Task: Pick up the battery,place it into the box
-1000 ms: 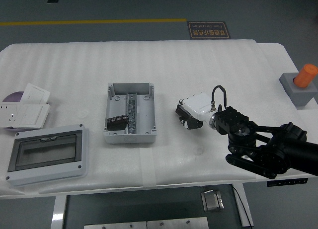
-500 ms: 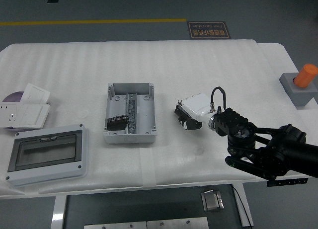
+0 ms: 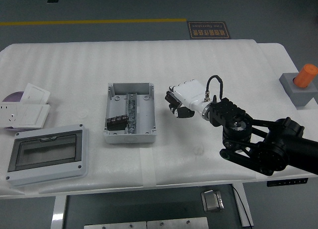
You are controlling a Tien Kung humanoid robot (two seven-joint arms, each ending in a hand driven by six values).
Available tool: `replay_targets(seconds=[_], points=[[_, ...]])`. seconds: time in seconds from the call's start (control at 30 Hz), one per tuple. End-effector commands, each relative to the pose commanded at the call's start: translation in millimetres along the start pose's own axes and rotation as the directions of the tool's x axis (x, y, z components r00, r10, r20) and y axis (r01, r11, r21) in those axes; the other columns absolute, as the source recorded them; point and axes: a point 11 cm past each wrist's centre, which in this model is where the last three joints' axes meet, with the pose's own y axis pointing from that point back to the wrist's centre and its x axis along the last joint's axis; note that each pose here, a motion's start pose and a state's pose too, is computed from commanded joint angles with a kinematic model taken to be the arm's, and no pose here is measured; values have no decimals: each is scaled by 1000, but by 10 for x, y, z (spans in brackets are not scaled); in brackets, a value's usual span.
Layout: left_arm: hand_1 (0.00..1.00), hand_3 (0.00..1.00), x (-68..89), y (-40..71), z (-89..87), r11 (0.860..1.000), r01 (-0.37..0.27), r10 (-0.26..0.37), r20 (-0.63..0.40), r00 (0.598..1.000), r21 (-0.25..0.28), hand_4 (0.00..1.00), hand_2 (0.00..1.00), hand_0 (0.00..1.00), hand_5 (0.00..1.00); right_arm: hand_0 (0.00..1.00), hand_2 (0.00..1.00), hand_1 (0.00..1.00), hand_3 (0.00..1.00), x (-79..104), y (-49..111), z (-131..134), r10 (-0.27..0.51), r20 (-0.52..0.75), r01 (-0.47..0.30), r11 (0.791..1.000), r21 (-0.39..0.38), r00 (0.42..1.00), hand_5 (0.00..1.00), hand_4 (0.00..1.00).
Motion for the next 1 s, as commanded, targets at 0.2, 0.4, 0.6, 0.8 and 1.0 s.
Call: replay_targets(seconds=[0.2,0.4,0.6,0.8,1.0], points=[[655,577,-15,2,-39,1000,2,-2,1,1000,10,525,531,629,377,365,551,564,776,220,7,-263,83,111,-87,996,31,990,353,483],[655,576,-24,3,-58,1000,4,-4,1,1000,16,525,530,629,379,367,550,569,776,234,-20,-501,101,210,-113,992,46,972,362,490],[650,576,-13,3,-66,1000,-1,1,0,1000,20,525,531,630,378,405,631,596,788,120,-35,-623,58,204,-72,995,65,977,383,521],[651,576,-5,3,-74,1000,-2,2,0,1000,25,524,531,630,379,752,844,812,938,75,-38,-680,36,191,-52,996,76,981,574,713],[652,579,11,3,-79,1000,-5,5,1,1000,28,515,531,628,376,965,997,952,998,7,-32,-725,12,184,-27,996,83,983,661,850]])
